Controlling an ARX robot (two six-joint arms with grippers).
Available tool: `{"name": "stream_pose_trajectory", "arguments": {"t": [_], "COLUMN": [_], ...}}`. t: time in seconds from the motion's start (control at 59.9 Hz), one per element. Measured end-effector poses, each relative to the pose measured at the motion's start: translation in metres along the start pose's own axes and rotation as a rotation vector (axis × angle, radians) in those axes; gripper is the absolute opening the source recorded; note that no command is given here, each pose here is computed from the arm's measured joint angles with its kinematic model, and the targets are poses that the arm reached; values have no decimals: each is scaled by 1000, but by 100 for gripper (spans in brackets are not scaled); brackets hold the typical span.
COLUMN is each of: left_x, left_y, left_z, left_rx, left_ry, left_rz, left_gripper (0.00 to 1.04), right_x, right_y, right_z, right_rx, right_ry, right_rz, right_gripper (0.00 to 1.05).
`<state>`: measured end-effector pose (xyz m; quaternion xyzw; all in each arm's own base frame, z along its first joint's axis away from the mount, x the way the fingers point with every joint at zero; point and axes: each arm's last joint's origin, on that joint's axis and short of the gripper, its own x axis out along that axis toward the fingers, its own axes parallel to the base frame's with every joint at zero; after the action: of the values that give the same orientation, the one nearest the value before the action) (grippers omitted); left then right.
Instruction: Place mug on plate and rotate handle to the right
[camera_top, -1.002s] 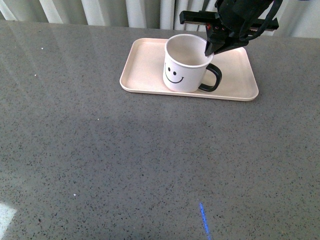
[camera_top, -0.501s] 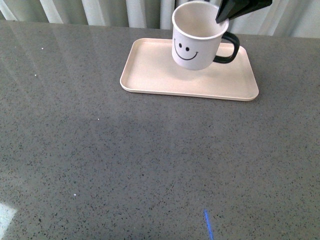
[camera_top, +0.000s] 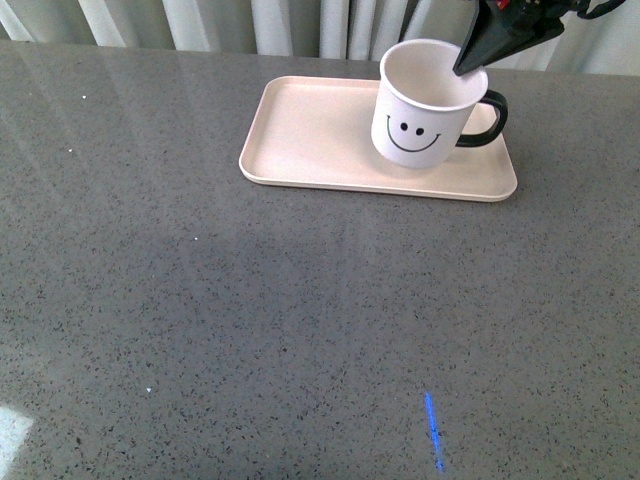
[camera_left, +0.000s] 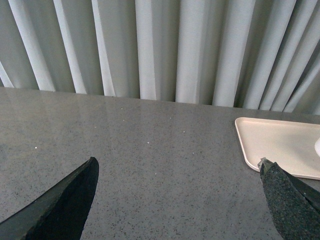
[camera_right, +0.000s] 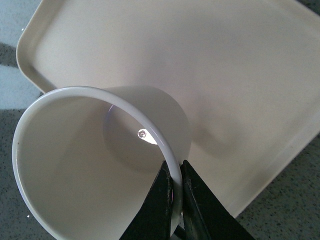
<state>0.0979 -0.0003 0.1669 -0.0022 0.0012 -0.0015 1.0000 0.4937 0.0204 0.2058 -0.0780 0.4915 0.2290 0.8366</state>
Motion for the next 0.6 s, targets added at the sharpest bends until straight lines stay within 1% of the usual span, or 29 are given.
{"name": "stream_pose_trajectory", "arguments": {"t": [0.25, 0.601], "left_x": [0, 0], "left_y": [0, 0], "left_z": [0, 0], "left_rx": [0, 0], "left_ry": [0, 0], "left_rz": [0, 0], "left_gripper": [96, 96], "right_x": [3, 17], "right_y": [-1, -4], "right_z": [5, 6], "right_rx": [-49, -61], "right_ry": [-5, 19], "right_rz": [13, 24], "right_gripper": [2, 2]}}
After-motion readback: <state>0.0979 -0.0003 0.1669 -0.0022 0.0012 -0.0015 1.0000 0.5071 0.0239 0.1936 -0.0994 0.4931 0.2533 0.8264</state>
